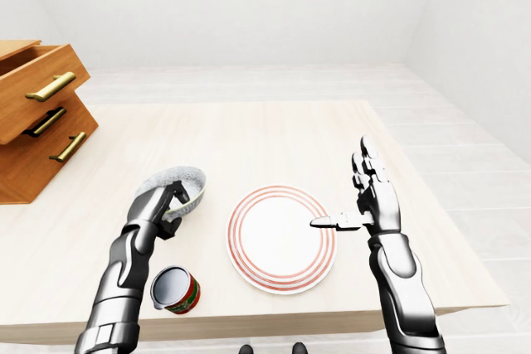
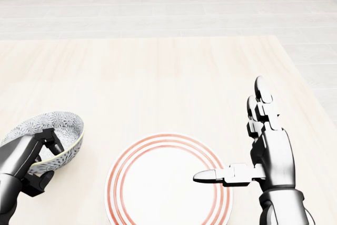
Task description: Put the bowl on the plate.
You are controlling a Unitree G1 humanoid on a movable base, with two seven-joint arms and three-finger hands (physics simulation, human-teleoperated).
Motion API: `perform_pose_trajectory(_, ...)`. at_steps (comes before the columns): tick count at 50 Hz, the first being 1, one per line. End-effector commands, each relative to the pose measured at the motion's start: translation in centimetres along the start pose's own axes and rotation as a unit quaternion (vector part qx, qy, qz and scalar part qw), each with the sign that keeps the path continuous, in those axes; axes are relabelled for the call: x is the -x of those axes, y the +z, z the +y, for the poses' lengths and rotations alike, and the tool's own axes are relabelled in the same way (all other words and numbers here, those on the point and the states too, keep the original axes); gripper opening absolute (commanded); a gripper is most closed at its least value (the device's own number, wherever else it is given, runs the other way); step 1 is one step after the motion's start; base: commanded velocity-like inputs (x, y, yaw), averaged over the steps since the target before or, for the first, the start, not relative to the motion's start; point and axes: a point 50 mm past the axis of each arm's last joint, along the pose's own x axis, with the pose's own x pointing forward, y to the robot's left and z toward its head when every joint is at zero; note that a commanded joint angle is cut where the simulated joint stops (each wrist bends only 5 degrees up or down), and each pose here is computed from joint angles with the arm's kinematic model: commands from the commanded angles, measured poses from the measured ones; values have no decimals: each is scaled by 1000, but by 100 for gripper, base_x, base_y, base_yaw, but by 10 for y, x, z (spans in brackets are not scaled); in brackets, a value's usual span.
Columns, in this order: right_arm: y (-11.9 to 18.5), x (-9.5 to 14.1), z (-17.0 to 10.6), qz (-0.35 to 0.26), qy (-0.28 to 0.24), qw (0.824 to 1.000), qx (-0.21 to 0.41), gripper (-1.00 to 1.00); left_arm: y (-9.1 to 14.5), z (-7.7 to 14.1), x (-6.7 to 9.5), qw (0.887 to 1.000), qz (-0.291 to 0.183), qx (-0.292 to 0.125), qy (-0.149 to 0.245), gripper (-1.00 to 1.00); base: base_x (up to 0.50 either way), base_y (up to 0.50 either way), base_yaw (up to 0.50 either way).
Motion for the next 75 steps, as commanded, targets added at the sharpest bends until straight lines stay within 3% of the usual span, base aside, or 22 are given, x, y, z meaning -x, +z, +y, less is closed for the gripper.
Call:
perform_pose_trajectory(1, 0, 1, 0, 1, 0, 1000, 0, 100, 8, 11, 0, 1000, -17, 3, 21, -84, 0, 0, 0)
perform_pose_trajectory(12, -4, 3, 0, 9, -1, 1000, -2, 100, 17, 22, 1, 999, -32, 0, 30, -100, 0, 0, 0)
perform_pose_trajectory(21, -5, 4, 0, 12, -2, 1000, -3, 100, 19, 29, 3, 999, -34, -2, 36, -100, 0, 0, 0)
perform_pose_trajectory(48, -6, 6, 0, 14, -3, 1000, -2, 100, 56, 53, 11, 996, -77, -12, 54, -100, 0, 0, 0)
perform_pose_trajectory(75, -2, 7, -2, 6, -4, 1000, -1, 100, 110, 42, 17, 989, -142, -8, 35, -100, 0, 0, 0)
